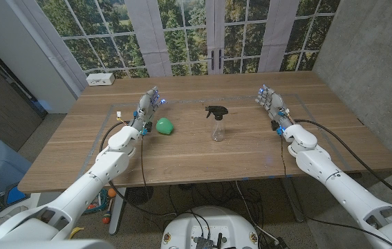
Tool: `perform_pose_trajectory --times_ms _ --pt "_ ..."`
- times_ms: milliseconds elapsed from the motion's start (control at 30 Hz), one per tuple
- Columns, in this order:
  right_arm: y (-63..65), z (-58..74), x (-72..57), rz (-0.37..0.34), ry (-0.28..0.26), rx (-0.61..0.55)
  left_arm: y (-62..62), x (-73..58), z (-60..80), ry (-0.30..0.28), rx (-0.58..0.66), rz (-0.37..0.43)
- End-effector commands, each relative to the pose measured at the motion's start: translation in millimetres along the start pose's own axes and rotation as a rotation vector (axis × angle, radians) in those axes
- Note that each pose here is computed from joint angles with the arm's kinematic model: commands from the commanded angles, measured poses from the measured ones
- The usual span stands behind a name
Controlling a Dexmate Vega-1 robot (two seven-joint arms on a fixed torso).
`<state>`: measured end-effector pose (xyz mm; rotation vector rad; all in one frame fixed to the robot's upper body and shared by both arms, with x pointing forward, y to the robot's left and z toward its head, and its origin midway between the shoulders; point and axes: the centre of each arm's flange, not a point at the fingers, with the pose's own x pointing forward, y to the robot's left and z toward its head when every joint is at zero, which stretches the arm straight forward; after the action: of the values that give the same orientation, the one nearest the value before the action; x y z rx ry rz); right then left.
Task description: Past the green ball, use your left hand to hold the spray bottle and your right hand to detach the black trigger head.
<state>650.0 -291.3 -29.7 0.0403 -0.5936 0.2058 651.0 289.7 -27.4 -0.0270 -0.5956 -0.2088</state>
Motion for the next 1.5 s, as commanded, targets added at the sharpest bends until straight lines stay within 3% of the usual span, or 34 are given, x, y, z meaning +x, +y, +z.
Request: perform_pose_trajectory --times_ms 33,267,500,700,867,1167,1500 --pt "0.5 0.1 -4.1 -0.002 -0.003 0.001 -1.2 -3.9 3.2 -0.004 0.035 -0.007" --pt "2.4 0.0 -4.6 0.001 -0.008 -0.003 -1.4 -5.3 6.5 -0.01 0.052 -0.017" --pt "4.3 0.0 -8.4 -0.003 -0.009 0.001 -6.7 -9.7 17.0 -0.033 0.15 -0.007" --pt "6.2 -0.2 -11.2 -0.006 -0.011 -0.001 -13.0 -8.6 24.8 -0.03 0.236 -0.073" --pt "7.9 0.0 -14.6 -0.01 -0.013 0.001 -17.9 -9.9 33.7 -0.01 0.35 -0.083" --pt "9.5 -1.6 -23.0 -0.024 -0.017 0.004 -25.1 -7.1 40.4 0.02 0.444 -0.162" --pt "10.3 -4.4 -31.8 -0.039 -0.023 0.016 -45.1 -3.7 54.6 -0.001 0.644 -0.223"
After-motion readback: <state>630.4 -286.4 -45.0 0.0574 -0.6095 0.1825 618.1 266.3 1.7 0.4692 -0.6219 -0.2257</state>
